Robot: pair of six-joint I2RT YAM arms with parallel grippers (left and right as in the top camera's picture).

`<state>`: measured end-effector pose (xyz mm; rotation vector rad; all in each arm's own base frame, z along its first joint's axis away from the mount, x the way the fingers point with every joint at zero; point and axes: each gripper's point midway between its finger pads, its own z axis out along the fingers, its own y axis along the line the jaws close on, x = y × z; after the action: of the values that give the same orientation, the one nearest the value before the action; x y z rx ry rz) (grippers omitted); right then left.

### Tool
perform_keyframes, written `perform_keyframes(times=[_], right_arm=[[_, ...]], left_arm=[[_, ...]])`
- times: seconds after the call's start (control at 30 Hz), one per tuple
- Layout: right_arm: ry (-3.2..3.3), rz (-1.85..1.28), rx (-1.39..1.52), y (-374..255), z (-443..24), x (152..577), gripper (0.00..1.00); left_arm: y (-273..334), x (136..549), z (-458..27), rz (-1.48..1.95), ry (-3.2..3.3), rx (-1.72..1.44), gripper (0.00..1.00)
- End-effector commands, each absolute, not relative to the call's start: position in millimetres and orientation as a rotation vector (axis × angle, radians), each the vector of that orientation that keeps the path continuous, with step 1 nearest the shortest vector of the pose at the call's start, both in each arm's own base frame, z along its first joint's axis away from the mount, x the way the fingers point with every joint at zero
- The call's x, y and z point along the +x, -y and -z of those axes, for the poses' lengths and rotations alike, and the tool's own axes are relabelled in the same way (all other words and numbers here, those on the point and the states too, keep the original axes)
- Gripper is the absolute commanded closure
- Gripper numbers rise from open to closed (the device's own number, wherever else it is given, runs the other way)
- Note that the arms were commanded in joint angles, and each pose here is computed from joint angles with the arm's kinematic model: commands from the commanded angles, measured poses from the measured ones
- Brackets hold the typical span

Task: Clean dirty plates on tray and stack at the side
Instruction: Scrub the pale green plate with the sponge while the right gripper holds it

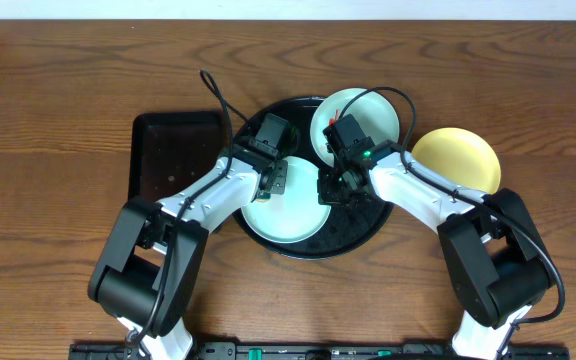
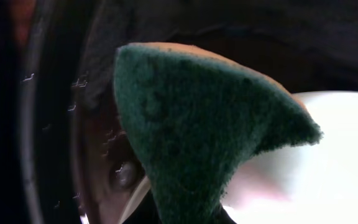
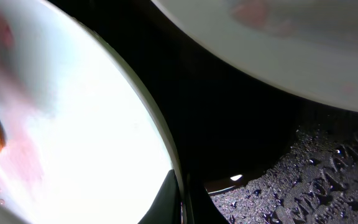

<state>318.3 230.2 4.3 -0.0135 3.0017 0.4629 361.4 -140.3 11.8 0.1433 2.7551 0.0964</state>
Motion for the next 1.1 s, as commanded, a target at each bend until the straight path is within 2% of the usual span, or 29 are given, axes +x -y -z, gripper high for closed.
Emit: perform_keyframes(times=[0.0, 0.1, 0.2, 0.3, 0.37, 0.6, 0.83, 0.9, 0.97, 1.07], right_arm=[[-3.017, -0.388, 0.022, -223.2, 7.2, 318.5, 0.99], [-3.016, -0.389, 0.022, -223.3, 7.1, 318.6, 0.99], [-3.016, -0.389, 0.022, -223.3, 7.1, 318.6, 0.99], [-3.016, -0.389, 0.021, -223.3, 7.1, 318.6, 0.99], [-3.016, -0.389, 0.021, -223.3, 7.1, 318.6, 0.99], [-3.016, -0.389, 0.021, -223.3, 7.1, 318.6, 0.99], [-3.017, -0.389, 0.021, -223.2, 7.2, 318.4, 0.99], [-3.017, -0.388, 0.021, -223.2, 7.2, 318.5, 0.99], [-3.017, -0.388, 0.021, -223.1, 7.2, 318.4, 0.99], [-3.017, -0.388, 0.021, -223.2, 7.2, 318.5, 0.99]], left_arm=[[114.1, 346.2, -1.7, -0.253, -2.811, 0.035, 0.93], [134.2, 314.4, 8.4, -0.075, -2.970, 0.249, 0.93], [169.0, 281.4, 8.4, 0.274, -3.054, 0.556, 0.93], [199.9, 261.7, -1.6, 0.608, -3.001, 0.790, 0.92], [207.9, 259.1, -5.3, 0.689, -2.960, 0.857, 0.92], [191.4, 294.9, 2.8, 0.417, -2.889, 0.806, 0.92], [150.2, 364.5, -5.2, -0.042, -2.739, 0.352, 0.93], [131.6, 373.2, -9.7, -0.169, -2.704, 0.177, 0.93], [109.8, 367.6, -10.8, -0.295, -2.701, -0.011, 0.93], [95.6, 335.3, -2.5, -0.377, -2.820, -0.081, 0.93]])
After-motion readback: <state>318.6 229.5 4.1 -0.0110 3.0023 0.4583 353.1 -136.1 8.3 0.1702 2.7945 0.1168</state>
